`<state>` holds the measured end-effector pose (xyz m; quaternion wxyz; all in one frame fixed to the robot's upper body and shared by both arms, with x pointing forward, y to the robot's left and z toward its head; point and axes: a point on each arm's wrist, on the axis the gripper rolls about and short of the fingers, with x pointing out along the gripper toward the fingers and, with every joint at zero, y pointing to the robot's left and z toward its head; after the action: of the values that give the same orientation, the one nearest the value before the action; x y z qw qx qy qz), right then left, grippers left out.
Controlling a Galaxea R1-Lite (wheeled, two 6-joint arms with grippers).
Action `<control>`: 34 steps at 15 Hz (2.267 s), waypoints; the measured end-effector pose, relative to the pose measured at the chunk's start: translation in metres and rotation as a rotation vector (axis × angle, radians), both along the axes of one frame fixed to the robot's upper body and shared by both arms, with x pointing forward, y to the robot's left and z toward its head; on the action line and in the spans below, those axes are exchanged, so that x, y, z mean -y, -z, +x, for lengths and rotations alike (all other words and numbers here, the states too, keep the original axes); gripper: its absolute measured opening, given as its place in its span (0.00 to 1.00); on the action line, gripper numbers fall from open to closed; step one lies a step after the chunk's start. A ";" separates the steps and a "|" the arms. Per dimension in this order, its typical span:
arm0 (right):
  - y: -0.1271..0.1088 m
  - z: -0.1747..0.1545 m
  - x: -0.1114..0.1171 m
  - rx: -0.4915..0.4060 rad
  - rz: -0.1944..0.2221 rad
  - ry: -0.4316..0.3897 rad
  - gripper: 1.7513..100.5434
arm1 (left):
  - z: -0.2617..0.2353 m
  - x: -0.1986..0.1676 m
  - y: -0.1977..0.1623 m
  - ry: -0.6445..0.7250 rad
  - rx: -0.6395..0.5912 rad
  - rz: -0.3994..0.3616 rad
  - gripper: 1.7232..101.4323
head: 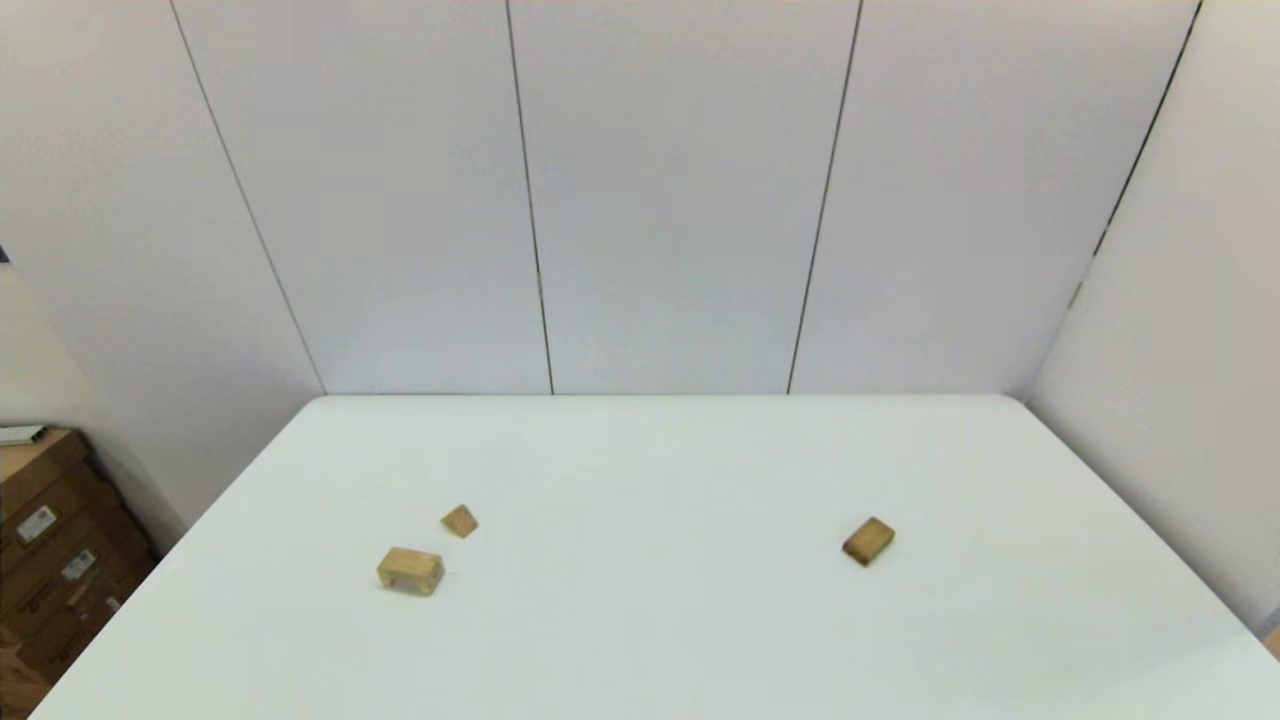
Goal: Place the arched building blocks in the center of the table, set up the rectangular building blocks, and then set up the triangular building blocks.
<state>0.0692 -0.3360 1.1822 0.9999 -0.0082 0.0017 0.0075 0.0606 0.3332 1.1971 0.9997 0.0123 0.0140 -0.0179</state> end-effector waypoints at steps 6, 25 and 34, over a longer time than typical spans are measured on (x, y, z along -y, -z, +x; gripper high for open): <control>0.000 0.000 0.000 0.000 0.000 0.000 0.97 | -0.005 0.002 -0.072 0.093 -0.117 -0.004 0.96; 0.000 0.000 0.000 0.000 0.000 0.000 0.97 | 0.285 0.006 -0.047 0.139 -0.902 0.148 0.96; 0.000 0.000 0.000 0.000 0.000 0.000 0.97 | 0.312 0.006 0.003 0.362 -1.052 0.438 0.96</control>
<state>0.0692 -0.3360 1.1822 0.9999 -0.0082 0.0017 0.0075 0.3729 0.3268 1.1936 0.8139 0.2096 0.5082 -0.1882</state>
